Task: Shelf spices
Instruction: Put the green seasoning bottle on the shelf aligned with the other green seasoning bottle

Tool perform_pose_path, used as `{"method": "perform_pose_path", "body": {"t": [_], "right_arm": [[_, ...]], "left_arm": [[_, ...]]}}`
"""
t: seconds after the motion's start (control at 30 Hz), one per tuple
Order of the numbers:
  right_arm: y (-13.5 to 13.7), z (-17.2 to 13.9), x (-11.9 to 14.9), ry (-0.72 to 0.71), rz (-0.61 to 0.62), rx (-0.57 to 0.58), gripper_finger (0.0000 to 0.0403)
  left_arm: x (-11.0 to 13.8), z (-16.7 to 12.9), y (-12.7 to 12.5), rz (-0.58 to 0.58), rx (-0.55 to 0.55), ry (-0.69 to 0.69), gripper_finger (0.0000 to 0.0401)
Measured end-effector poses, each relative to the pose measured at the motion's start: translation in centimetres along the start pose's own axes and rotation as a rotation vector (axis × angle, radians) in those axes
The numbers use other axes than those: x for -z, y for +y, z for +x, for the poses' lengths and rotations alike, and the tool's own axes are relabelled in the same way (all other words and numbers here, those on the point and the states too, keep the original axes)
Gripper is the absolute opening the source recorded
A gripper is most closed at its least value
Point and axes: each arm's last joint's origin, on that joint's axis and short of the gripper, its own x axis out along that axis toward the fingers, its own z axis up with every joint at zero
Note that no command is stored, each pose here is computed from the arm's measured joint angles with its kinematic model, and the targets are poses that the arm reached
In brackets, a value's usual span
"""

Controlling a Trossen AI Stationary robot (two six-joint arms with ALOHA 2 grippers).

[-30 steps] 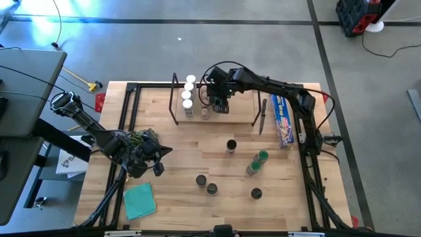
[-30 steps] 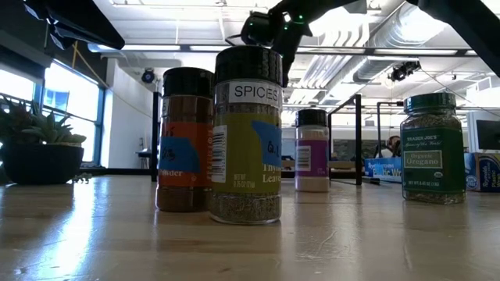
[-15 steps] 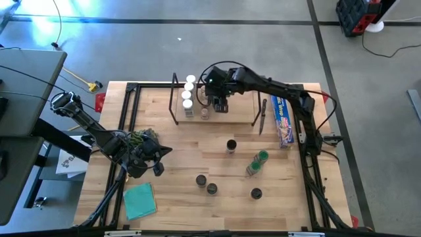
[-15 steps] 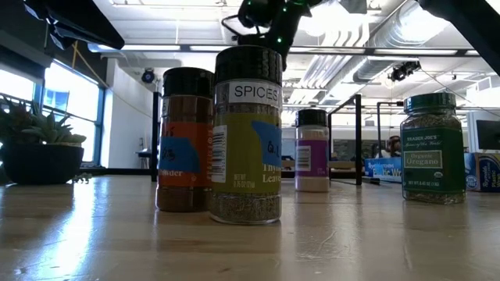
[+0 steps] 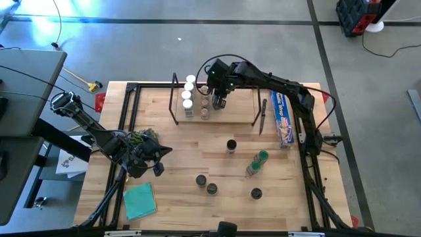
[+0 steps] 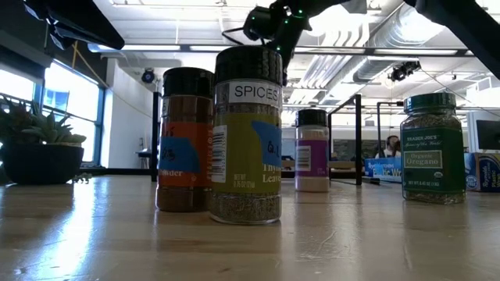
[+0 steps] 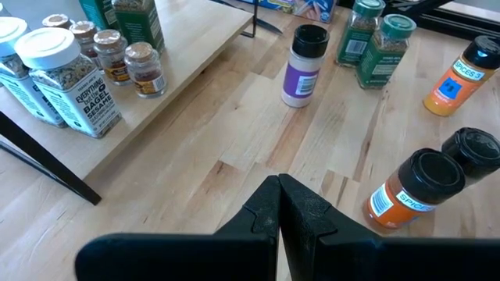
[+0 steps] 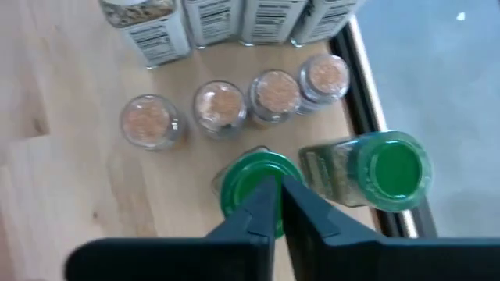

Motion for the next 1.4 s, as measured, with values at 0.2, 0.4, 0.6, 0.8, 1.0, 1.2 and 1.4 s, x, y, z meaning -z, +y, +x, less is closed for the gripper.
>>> {"method": "perform_pose_path", "body": {"t": [0.2, 0.4, 0.6, 0.8, 1.0, 1.2, 1.4], "right_arm": [[0.2, 0.8, 0.2, -0.002, 0.014, -0.029, 0.0007], [0.1, 1.5, 0.7, 0.017, 0.026, -0.009, 0.0001], [-0.5, 1.6, 0.8, 0.02, 0.094, 0.015, 0.0], [-1.0, 1.6, 0.9, 0.02, 0.124, 0.031, 0.0], [-1.1, 1.6, 0.9, 0.022, 0.125, 0.034, 0.0], [-0.3, 1.6, 0.8, 0.024, 0.091, 0.026, 0.0], [0.4, 1.6, 0.6, 0.027, 0.066, 0.028, 0.0]], "left_arm": [[0.0, 0.0, 0.0, 0.0, 0.001, 0.0, 0.0], [0.0, -0.1, -0.1, 0.002, 0.005, 0.0, 0.0], [0.1, -0.1, -0.1, 0.003, 0.005, 0.001, 0.0], [0.1, -0.1, -0.1, 0.003, 0.005, 0.0, 0.0], [0.1, -0.1, -0.1, 0.003, 0.005, 0.001, 0.0], [0.1, -0.1, -0.1, 0.003, 0.005, 0.001, 0.0], [0.1, -0.1, -0.1, 0.003, 0.005, 0.001, 0.0]]}}
